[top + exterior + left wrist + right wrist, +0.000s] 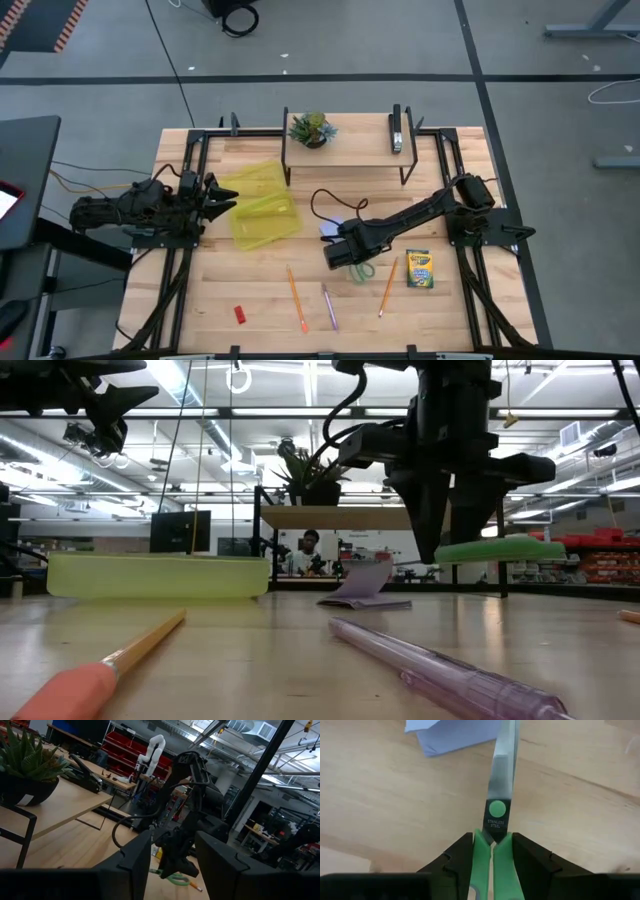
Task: Pack school essentials
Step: Put the green scissors into the yellow supply box
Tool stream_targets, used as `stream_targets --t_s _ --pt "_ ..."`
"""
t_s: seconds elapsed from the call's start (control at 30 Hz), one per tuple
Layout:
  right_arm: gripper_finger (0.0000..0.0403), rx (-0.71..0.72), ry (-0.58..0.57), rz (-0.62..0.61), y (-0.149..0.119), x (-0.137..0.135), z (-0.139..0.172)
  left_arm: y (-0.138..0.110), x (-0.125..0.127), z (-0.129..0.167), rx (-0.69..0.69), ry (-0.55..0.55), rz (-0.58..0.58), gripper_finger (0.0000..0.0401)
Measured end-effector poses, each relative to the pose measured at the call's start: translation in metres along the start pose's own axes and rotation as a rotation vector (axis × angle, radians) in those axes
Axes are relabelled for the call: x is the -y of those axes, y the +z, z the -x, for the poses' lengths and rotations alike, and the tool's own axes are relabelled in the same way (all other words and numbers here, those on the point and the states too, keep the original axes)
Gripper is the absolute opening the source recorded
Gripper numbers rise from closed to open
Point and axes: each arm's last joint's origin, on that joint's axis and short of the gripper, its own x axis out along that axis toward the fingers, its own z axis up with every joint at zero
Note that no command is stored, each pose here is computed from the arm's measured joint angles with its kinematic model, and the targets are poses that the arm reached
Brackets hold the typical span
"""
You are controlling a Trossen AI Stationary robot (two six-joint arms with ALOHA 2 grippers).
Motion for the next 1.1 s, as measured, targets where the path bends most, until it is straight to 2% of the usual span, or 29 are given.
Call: stream_targets --t_s 0.33,0.6,0.97,1.1 --pt "0.0138 0.024 0.072 0.083 0.005 -0.014 0.024 0.000 0.000 0.000 0.002 -0.001 0.000 0.0162" --pt "0.0138 0.066 0.114 0.142 0.016 -0.020 0.031 0.000 0.000 0.000 0.003 -0.002 0.000 0.0162" --pt "0.0138 0.086 0.286 0.235 0.050 -0.036 0.031 0.000 0.000 0.000 0.004 -0.002 0.003 0.0162" --pt "0.0138 0.108 0.358 0.280 0.062 -0.041 0.033 0.003 0.001 0.000 0.025 -0.014 0.036 0.0162"
